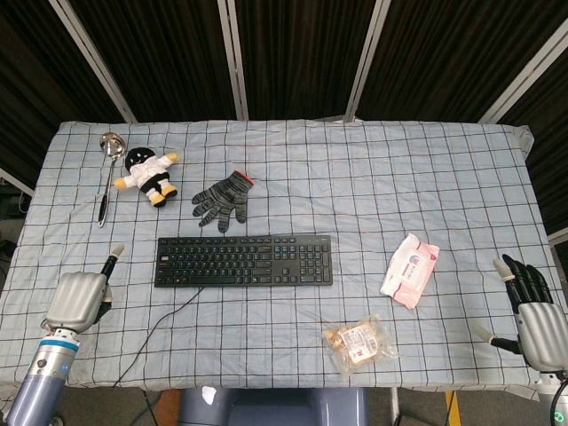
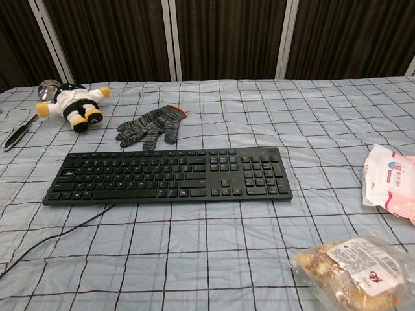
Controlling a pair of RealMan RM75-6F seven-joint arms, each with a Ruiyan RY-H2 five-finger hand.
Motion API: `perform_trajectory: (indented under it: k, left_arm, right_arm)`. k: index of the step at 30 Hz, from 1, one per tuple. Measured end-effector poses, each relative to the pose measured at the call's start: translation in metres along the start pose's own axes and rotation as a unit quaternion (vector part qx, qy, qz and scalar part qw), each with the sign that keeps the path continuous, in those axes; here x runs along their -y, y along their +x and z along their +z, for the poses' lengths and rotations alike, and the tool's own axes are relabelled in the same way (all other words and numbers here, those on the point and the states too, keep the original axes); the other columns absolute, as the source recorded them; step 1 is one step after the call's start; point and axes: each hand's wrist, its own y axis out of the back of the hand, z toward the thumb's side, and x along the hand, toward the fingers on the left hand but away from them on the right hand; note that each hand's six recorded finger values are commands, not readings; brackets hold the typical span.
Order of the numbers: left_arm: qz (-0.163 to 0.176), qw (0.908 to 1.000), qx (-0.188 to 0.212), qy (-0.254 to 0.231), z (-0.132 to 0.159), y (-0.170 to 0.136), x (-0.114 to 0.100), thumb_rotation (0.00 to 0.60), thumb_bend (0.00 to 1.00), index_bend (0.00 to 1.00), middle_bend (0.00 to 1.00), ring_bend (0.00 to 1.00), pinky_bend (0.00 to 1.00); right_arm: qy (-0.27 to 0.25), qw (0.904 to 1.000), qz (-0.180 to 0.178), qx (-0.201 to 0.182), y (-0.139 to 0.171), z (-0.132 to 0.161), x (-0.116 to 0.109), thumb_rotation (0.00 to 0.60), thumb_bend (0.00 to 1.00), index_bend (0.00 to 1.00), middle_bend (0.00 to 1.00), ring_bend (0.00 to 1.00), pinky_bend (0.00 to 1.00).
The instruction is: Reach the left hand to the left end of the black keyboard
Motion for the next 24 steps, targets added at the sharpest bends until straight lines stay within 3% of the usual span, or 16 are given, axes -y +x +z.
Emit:
perform_trajectory:
  k: [6,12,24]
  left_arm:
    - [-0.068,0.9973,-0.014,0.024,0.013,0.027,0.007,0.600,1.00,0.00,0.82,0.75,0.61]
    - [-0.113,0.9918,-0.018,0.057,0.036,0.053,0.013,0.600,1.00,0.00,0.82,0.75,0.61]
    - [-0.137,0.9858,-0.025,0.094,0.066,0.081,0.027,0.600,1.00,0.00,0.82,0.75,0.61]
  right_arm:
    - [-0.002,1.0000,0.001,-0.003,0.000,0.001,0.000,0.600,0.05,0.00,0.00,0.00,0.00]
    - [-0.005,1.0000,0.002,-0.002,-0.001,0.001,0.001,0.600,0.05,0.00,0.00,0.00,0.00]
    - [-0.009,1.0000,0.004,-0.002,-0.002,0.001,0.002,0.600,0.05,0.00,0.00,0.00,0.00]
